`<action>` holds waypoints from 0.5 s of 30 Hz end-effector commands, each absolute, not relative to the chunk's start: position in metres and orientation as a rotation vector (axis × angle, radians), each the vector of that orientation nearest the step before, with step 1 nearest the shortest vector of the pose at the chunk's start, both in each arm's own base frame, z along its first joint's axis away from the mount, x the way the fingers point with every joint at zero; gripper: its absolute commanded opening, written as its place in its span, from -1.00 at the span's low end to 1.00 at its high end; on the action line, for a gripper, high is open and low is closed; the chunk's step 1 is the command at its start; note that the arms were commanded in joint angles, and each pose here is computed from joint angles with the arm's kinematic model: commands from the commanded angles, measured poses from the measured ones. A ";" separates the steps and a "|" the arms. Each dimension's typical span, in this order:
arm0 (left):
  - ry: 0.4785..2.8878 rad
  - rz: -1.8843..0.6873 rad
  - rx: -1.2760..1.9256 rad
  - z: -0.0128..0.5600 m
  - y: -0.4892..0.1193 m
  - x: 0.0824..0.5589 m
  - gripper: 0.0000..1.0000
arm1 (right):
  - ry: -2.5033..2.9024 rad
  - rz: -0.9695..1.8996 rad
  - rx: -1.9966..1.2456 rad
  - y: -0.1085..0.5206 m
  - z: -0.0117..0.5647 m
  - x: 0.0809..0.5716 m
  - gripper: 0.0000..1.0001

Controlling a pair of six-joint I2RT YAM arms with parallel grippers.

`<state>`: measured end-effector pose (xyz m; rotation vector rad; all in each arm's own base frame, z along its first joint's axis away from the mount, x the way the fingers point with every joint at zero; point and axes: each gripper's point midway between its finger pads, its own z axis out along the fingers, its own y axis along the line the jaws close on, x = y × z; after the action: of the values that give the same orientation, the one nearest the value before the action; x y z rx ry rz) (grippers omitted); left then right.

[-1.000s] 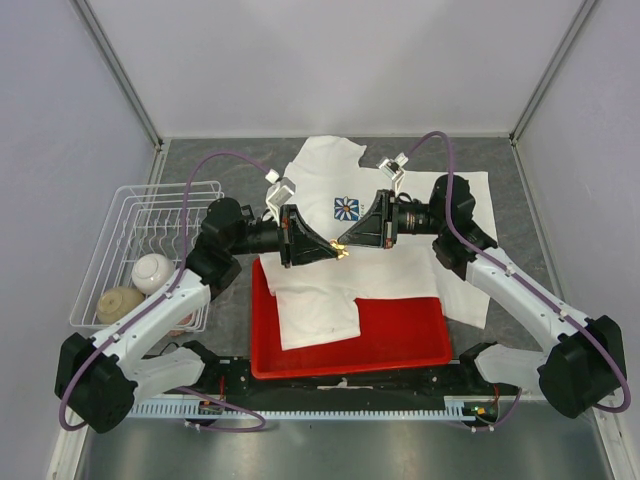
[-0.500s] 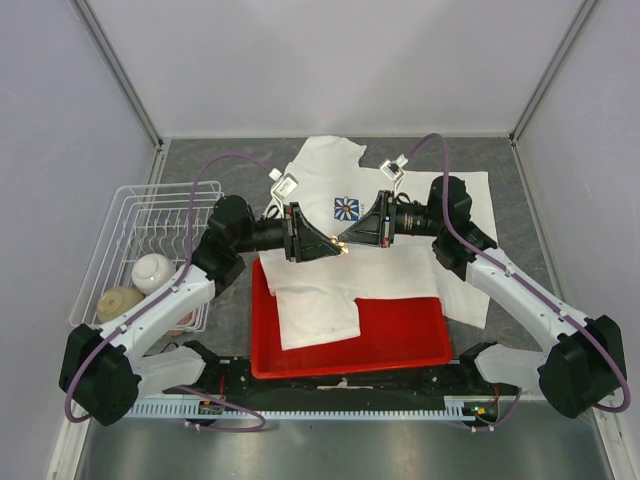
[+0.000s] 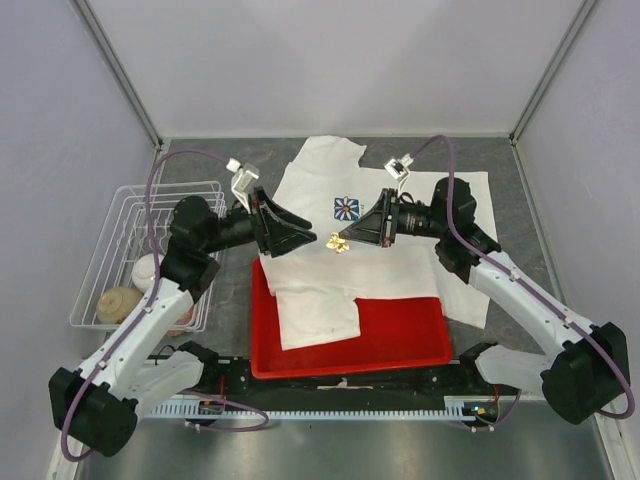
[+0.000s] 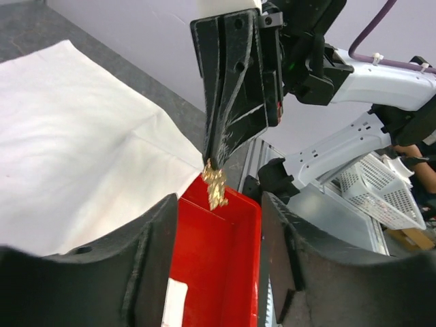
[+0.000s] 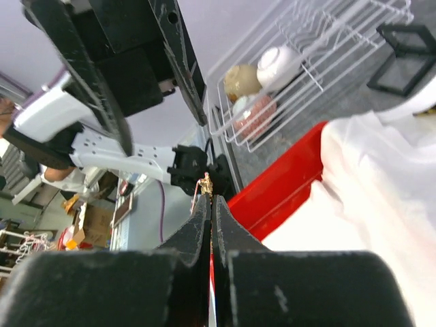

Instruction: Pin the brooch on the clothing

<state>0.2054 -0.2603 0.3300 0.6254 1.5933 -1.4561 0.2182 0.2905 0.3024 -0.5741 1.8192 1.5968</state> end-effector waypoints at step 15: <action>1.456 -1.498 0.834 0.333 -0.281 0.180 0.14 | 1.468 1.732 -0.336 0.285 0.374 0.220 -1.00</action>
<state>0.1993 -0.2686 0.3211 0.7668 1.5407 -1.4440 0.2218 0.2889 0.3418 -0.3753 1.6142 1.7183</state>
